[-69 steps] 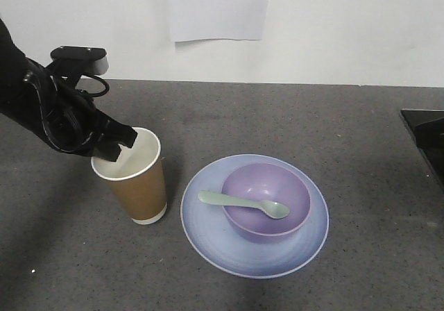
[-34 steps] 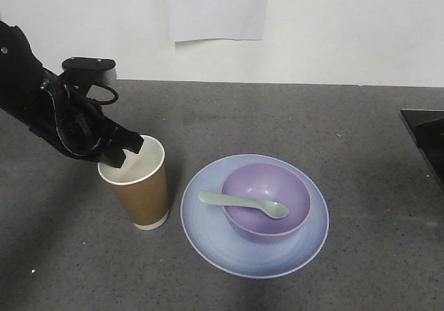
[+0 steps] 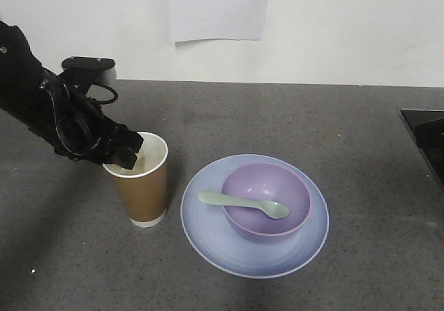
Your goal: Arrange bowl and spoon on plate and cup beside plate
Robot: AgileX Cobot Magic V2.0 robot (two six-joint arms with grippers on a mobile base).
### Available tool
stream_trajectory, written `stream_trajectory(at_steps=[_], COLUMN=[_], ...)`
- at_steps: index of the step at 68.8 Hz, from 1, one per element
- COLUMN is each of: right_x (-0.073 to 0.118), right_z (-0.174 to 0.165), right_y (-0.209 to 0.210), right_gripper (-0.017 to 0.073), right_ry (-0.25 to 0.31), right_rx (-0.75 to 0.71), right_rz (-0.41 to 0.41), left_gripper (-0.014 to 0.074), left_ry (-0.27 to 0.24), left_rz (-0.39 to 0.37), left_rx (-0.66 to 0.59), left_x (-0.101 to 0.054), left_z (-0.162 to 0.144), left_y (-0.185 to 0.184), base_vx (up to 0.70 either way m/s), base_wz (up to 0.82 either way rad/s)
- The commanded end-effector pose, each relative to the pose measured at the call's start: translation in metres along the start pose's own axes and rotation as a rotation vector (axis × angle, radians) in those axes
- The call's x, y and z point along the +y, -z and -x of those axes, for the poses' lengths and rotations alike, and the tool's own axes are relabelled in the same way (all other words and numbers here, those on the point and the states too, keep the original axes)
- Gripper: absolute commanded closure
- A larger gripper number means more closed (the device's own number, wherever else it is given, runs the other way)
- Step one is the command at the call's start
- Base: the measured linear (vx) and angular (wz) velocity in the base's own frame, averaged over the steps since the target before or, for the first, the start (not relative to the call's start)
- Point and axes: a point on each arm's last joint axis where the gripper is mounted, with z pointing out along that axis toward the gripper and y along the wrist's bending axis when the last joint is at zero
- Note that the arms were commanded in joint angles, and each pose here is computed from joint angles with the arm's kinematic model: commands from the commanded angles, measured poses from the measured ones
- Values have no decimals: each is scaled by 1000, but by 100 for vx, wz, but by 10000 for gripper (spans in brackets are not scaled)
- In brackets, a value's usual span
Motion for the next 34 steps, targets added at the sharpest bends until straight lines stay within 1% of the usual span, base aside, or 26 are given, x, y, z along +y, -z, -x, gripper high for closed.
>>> stream_trajectory(at_steps=[1,7,13,17,23,34], right_x=[-1,-1,-1,-1,-1,-2], right_z=[10,10,10,10,10,10], right_y=[7,7,7,7,7,7], right_gripper=[58,58,58,58,58,58], right_ry=[6,6,6,6,6,9], right_rx=[-94,-92,-92,-92,-91,-91], right_rz=[-8,-9,-9,-9,-9,-22], left_gripper=[63,-18,-55,-60,-55,-45], left_ry=[-7,-9,-13,-18,-6,50], left_rz=[-15,-13,-12,-3,28,125], left_rx=[-135,-171,-210,-237,-288,-434], left_x=[-8,-10,-12,-13,-13,-11], left_z=[5,4,2,0,-5,-16], left_y=[28,38,50,59,76,115], base_vx=[0,0,0,0,0,0], base_wz=[0,0,0,0,0,0])
